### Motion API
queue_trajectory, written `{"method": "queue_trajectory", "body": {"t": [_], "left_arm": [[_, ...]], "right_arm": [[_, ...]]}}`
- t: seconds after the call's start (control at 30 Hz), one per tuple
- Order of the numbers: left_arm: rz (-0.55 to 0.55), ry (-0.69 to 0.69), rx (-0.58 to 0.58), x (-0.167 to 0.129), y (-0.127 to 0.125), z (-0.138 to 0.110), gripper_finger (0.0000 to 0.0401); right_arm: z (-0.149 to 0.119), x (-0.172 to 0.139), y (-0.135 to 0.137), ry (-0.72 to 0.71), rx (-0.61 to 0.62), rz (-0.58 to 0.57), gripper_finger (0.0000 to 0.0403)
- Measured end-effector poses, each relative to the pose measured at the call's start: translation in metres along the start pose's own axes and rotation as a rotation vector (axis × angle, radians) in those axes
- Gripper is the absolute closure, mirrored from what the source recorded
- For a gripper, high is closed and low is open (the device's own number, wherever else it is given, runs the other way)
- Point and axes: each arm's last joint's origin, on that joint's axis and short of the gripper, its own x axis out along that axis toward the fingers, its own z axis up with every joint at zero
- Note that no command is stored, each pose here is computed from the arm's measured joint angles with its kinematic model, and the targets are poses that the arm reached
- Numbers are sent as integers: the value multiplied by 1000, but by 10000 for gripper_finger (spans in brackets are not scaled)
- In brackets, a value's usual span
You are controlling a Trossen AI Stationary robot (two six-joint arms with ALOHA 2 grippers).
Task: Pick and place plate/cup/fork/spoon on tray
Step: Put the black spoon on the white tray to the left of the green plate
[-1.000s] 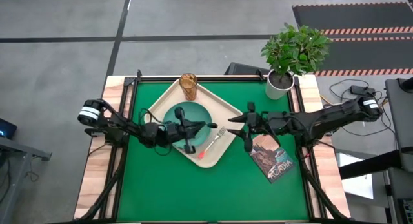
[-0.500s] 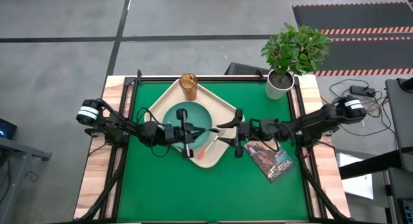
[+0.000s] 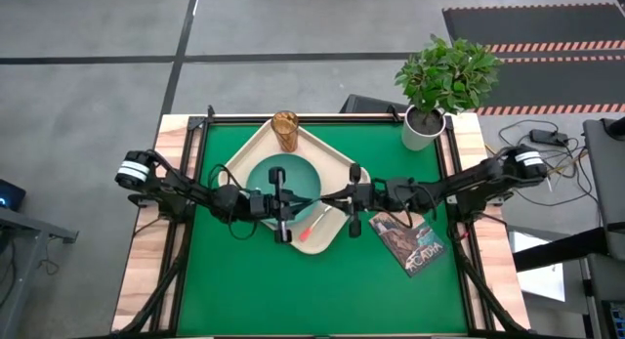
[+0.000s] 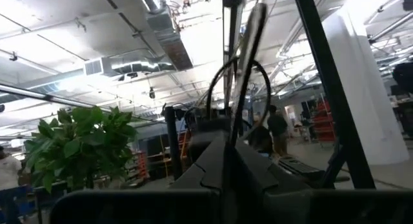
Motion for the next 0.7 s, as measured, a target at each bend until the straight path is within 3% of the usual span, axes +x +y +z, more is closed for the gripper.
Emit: {"method": "queue_trajectory", "body": {"t": [0.27,0.7], "left_arm": [[-29,126,20,-1,-2,-9,391],[14,332,69,-14,1,-15,233]], "right_arm": [[22,-30,-6,151,96,16,394],[29,-73,-12,405,373,-26,395]]}}
